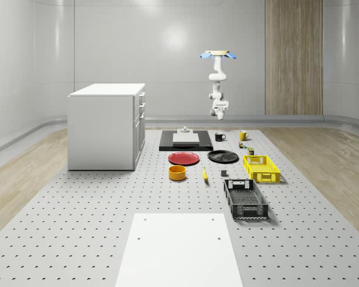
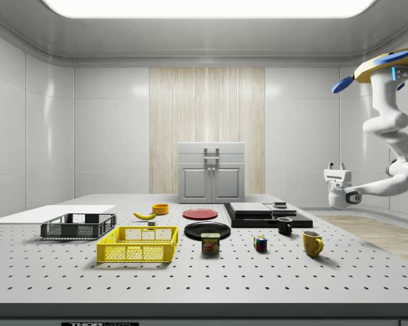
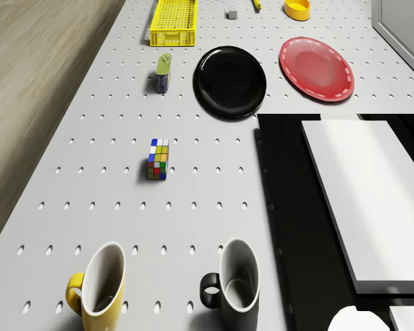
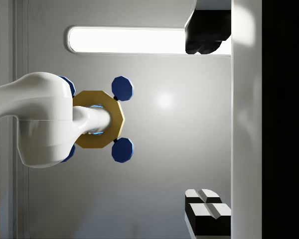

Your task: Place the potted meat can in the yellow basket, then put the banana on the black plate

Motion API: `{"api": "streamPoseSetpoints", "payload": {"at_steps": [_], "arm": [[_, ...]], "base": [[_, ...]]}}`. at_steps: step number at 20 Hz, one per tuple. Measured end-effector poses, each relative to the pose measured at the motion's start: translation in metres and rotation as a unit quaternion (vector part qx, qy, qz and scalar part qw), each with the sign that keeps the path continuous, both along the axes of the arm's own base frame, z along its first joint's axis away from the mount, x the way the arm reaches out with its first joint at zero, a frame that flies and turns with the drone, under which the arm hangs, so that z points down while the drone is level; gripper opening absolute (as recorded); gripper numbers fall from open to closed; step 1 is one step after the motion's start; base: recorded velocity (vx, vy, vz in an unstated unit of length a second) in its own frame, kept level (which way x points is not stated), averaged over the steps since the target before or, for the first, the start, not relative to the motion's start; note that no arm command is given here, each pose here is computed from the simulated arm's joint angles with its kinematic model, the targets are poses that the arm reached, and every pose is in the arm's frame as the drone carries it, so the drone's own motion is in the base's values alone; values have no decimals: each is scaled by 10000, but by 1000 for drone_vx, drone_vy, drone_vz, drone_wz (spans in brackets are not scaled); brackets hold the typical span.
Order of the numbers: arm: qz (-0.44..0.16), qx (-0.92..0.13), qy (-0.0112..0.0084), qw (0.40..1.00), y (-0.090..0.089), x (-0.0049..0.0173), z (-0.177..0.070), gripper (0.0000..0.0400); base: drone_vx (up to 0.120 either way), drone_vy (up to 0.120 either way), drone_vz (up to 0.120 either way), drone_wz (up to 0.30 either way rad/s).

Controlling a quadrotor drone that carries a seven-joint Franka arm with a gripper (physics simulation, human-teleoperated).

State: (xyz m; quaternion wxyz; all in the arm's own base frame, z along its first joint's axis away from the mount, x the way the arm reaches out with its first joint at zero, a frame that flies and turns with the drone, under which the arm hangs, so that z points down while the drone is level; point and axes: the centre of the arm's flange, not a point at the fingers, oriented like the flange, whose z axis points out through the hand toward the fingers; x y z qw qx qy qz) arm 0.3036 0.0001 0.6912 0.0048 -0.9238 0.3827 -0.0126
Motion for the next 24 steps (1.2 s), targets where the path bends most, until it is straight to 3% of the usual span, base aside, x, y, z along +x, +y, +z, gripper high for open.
{"api": "streamPoseSetpoints", "payload": {"at_steps": [24], "arm": [[-4,-232,-91,9997,46,-18,0,400]], "base": [[120,120,0,0]]}}
